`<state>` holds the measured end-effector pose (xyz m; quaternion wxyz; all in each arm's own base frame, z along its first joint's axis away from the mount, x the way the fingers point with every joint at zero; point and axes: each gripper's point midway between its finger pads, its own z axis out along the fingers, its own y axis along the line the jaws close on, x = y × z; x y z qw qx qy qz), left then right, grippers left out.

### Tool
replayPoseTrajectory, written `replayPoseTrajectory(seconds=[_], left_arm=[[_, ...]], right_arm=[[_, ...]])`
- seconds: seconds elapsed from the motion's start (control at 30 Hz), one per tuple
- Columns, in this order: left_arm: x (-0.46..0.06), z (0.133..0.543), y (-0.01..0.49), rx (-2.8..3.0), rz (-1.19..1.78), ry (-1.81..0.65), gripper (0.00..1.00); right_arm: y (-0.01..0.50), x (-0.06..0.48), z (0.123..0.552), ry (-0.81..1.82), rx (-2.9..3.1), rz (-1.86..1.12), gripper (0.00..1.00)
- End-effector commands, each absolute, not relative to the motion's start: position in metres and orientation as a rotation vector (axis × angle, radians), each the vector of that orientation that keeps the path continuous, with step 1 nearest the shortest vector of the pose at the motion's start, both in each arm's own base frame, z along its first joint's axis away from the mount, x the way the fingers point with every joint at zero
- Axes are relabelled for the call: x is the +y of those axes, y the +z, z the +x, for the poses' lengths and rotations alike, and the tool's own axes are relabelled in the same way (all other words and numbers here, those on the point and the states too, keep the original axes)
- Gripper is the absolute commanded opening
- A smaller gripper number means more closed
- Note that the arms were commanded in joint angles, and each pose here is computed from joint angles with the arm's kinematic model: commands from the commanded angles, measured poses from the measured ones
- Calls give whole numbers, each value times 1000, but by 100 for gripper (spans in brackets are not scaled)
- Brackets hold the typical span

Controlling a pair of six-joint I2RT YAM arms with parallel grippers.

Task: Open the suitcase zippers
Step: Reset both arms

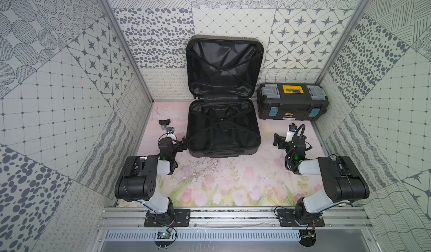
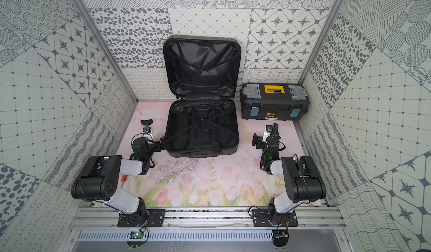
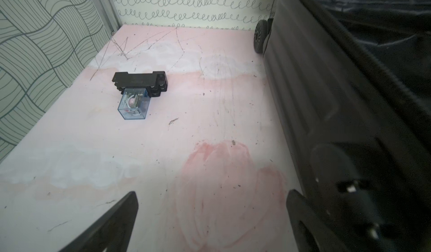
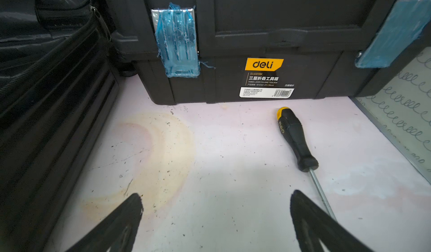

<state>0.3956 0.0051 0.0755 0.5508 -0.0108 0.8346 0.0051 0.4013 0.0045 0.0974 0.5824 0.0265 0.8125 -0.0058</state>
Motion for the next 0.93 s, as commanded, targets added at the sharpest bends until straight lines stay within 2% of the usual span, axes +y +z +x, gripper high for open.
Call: replayPoseTrajectory(seconds=[0.0, 0.9], left_arm=[[5, 400, 79, 1971, 7, 69, 99], [5, 400, 79, 1972, 8, 70, 99]], right_arm=[[106, 4, 406, -16, 1874, 49, 100], [105, 13, 407, 16, 1880, -4, 99]])
